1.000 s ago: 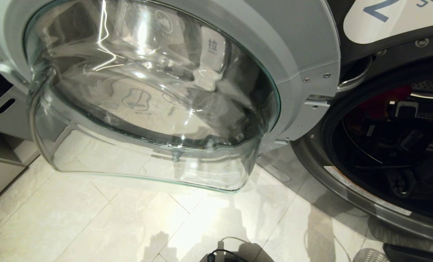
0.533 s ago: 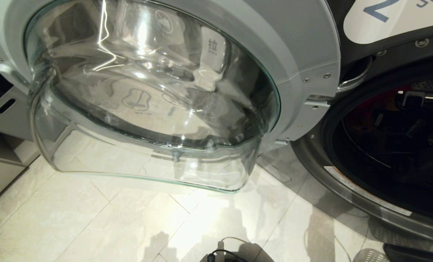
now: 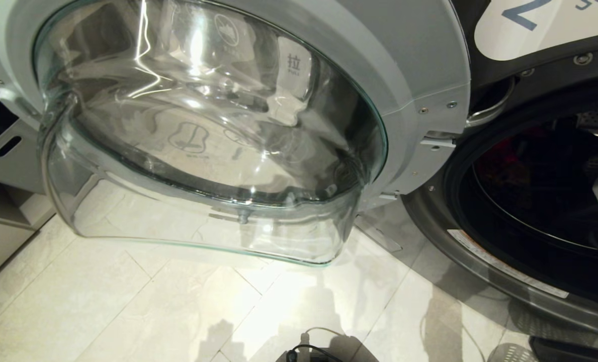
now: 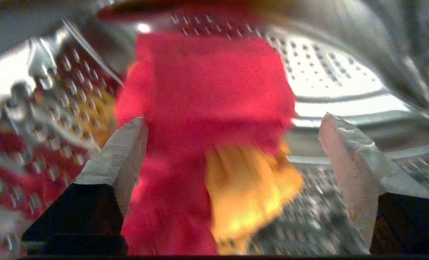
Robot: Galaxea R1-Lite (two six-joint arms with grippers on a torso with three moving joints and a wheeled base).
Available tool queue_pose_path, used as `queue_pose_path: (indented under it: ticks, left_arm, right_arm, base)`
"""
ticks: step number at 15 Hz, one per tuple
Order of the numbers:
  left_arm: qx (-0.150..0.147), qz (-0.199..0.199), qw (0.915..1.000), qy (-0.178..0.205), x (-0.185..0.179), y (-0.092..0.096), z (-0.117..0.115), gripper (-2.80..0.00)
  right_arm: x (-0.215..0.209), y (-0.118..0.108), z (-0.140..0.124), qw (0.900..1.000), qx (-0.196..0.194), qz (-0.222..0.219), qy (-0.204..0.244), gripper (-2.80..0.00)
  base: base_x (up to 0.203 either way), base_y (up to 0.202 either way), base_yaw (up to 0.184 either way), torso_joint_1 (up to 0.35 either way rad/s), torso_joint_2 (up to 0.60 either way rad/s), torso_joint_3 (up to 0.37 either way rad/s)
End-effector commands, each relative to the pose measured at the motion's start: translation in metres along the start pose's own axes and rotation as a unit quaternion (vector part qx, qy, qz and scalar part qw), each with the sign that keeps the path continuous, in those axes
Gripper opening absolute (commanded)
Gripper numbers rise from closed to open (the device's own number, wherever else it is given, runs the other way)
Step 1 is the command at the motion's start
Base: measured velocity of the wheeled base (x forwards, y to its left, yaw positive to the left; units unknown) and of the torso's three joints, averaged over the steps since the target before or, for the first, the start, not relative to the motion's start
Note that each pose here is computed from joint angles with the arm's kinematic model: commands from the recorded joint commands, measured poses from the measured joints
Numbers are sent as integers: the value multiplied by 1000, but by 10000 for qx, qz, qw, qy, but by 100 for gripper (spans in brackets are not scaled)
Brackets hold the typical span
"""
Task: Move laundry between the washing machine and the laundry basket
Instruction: Pick a cloth and place it into the basket
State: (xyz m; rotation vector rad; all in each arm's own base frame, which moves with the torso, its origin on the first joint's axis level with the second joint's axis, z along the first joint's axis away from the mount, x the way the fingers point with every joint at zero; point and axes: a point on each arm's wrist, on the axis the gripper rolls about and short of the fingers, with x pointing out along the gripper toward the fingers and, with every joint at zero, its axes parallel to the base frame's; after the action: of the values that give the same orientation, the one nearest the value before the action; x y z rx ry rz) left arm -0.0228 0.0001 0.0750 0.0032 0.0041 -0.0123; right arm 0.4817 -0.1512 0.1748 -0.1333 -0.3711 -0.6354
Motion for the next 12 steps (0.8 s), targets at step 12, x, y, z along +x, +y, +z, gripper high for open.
queue_pose_path:
  ticks: [12]
  left_arm:
    - [-1,0,10000,3,0,0,0,-280]
  right_arm:
    - [23,-10,-41,9969,-30,-106,781,0]
  base:
    - [0,0,0,0,0,0]
